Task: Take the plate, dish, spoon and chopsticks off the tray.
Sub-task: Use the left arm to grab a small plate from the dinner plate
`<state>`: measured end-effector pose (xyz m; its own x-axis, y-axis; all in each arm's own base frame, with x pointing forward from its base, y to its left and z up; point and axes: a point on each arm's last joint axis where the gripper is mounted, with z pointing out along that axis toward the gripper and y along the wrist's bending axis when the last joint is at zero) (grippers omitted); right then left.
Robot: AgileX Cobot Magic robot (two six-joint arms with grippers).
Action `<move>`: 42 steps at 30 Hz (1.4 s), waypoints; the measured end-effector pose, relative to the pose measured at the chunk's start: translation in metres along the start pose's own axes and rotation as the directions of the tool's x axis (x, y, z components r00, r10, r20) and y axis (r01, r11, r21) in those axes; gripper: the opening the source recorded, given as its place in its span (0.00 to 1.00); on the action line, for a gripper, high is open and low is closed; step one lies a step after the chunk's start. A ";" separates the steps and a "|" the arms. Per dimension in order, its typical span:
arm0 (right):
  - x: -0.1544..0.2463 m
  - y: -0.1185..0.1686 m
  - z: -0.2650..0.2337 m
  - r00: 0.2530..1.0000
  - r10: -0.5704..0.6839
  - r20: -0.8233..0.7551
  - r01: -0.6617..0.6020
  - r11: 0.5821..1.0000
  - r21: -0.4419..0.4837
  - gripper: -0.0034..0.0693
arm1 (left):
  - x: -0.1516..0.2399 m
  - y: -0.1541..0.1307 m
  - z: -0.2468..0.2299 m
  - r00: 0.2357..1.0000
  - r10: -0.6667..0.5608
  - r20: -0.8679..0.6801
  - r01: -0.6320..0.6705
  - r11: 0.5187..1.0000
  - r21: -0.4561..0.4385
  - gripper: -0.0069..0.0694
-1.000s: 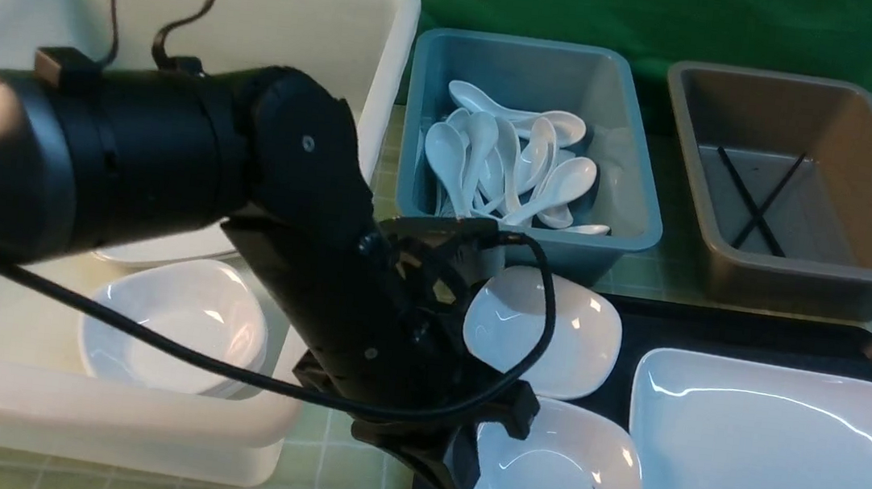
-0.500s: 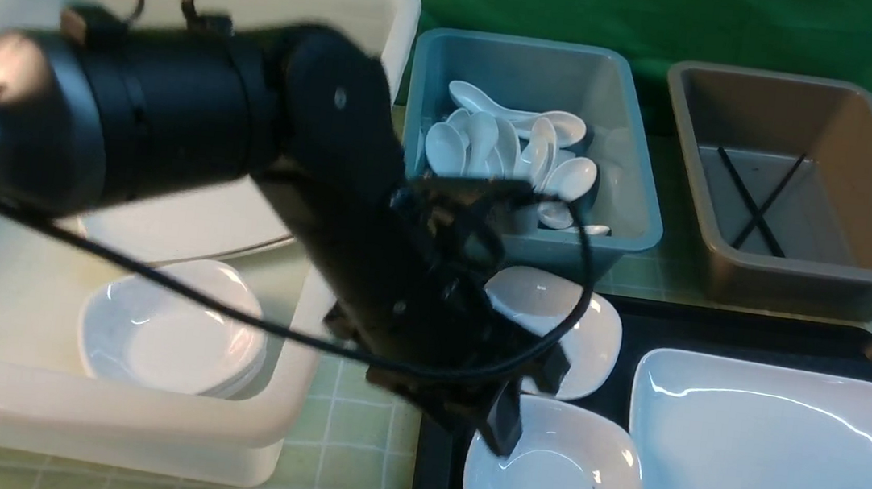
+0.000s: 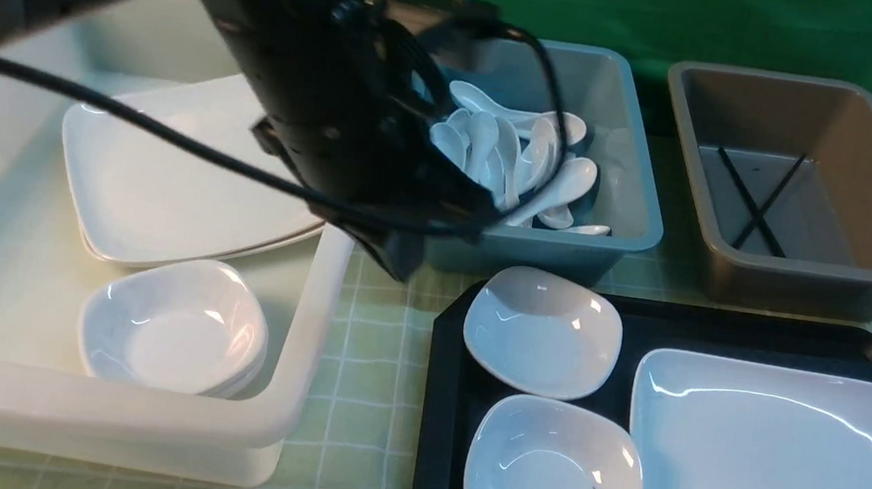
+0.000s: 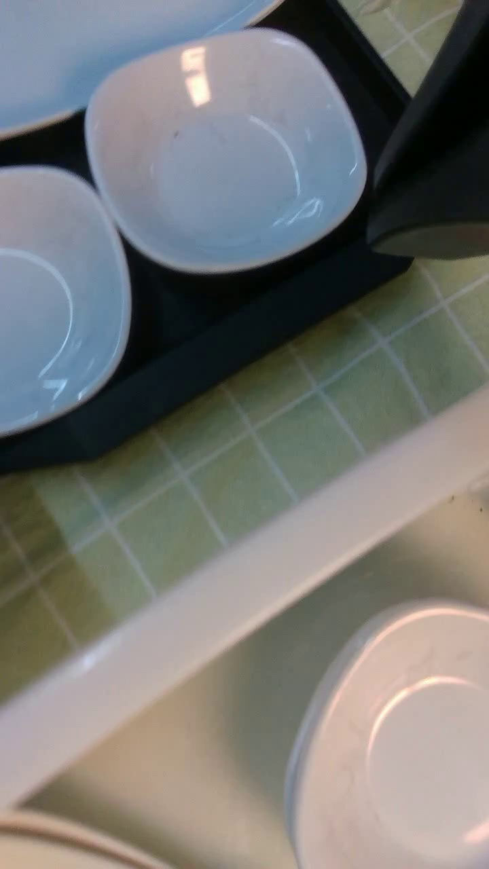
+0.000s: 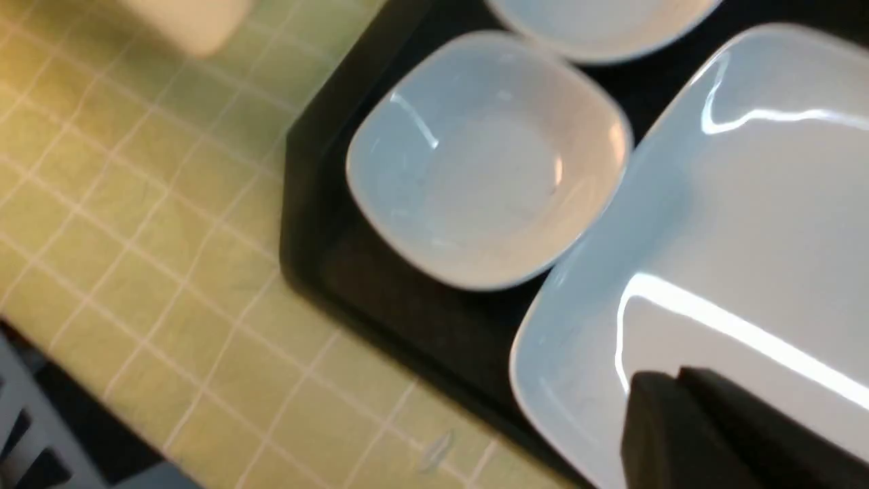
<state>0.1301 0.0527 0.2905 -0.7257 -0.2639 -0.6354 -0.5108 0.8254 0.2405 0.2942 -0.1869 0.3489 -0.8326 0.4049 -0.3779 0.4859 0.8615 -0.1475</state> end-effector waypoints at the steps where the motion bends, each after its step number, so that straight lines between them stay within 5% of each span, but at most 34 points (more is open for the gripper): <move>1: 0.000 0.000 0.000 1.000 -0.002 0.001 0.002 1.000 -0.001 0.06 | 0.000 0.002 0.000 1.000 -0.005 0.001 0.005 1.000 -0.001 0.09; 9: -0.016 -0.003 0.042 0.989 -0.069 -0.133 0.057 0.994 -0.094 0.10 | -0.003 0.049 -0.009 0.984 -0.174 0.030 0.172 0.983 0.068 0.09; 15: -0.053 0.017 0.075 0.945 -0.261 -0.196 0.233 0.960 -0.155 0.26 | -0.004 0.050 -0.010 0.985 -0.170 0.033 0.167 0.982 0.085 0.09; 22: -0.092 0.024 0.120 0.884 -0.369 -0.288 0.346 0.929 -0.127 0.46 | -0.004 0.050 -0.010 0.985 -0.169 0.033 0.166 0.982 0.085 0.09; 37: -0.090 0.002 0.181 0.783 -0.416 -0.462 0.415 0.903 -0.109 0.47 | -0.004 0.050 -0.010 0.985 -0.171 0.032 0.167 0.982 0.088 0.09; 42: -0.093 0.004 0.172 0.744 -0.401 -0.534 0.394 0.909 -0.133 0.42 | -0.005 0.041 -0.010 0.981 -0.190 0.029 0.183 0.970 0.161 0.09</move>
<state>0.2746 0.1665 0.2244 -0.5815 -0.7939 -0.1778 -0.8119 0.5800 0.0656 0.3154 -0.1505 0.3541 -0.9014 0.2251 -0.3698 0.3622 0.8600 -0.3596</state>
